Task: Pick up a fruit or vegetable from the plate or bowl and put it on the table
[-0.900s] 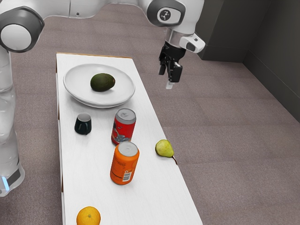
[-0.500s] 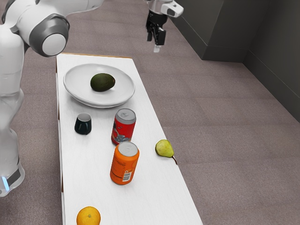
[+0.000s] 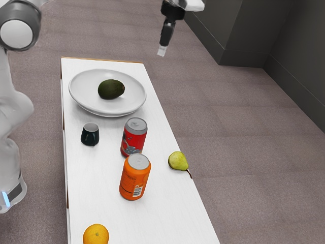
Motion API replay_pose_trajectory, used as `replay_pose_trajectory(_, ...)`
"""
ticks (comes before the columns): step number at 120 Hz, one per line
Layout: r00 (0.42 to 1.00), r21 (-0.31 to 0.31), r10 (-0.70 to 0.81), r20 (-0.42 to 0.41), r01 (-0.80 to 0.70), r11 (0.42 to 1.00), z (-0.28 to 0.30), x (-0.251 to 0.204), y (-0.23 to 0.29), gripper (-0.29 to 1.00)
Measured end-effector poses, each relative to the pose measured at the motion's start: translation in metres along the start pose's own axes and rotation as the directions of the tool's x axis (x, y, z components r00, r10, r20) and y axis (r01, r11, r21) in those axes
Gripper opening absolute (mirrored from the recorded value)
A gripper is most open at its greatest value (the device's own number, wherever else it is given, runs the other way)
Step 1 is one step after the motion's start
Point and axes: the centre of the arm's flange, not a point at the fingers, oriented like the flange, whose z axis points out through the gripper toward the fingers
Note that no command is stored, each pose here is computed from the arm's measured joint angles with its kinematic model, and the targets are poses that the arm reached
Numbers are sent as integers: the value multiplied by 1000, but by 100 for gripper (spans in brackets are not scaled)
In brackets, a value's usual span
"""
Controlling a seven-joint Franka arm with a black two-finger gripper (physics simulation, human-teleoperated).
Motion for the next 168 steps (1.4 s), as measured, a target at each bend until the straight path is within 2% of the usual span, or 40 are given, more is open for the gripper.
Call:
replay_pose_trajectory(9, 993, -50, -110, 31, 112, 992, 33, -68, -49, 70)
replay_pose_trajectory(21, 969, -17, -244, 47, 245, 969, 37, -124, -78, 70)
replay_pose_trajectory(29, 947, -4, -319, 41, 319, 948, 34, -143, -85, 70)
replay_pose_trajectory(36, 928, 7, -369, 39, 369, 929, 37, -135, -87, 70)
replay_pose_trajectory(44, 899, -26, -436, 38, 437, 899, 50, -129, -100, 70)
replay_pose_trajectory(53, 855, -32, -517, 44, 518, 855, 62, -124, -113, 70)
replay_pose_trajectory(73, 844, 39, -536, 19, 535, 844, 73, -76, -93, 70)
replay_pose_trajectory(89, 776, -1, -627, 67, 628, 778, 132, -98, -119, 70)
replay_pose_trajectory(102, 725, -29, -686, 58, 688, 725, 152, -126, -129, 70)
replay_pose_trajectory(118, 717, 27, -697, -5, 697, 717, 140, -144, -116, 70)
replay_pose_trajectory(130, 688, 20, -725, -29, 726, 688, 142, -169, -112, 70)
replay_pose_trajectory(168, 596, 33, -803, 17, 802, 596, 166, -165, -101, 70)
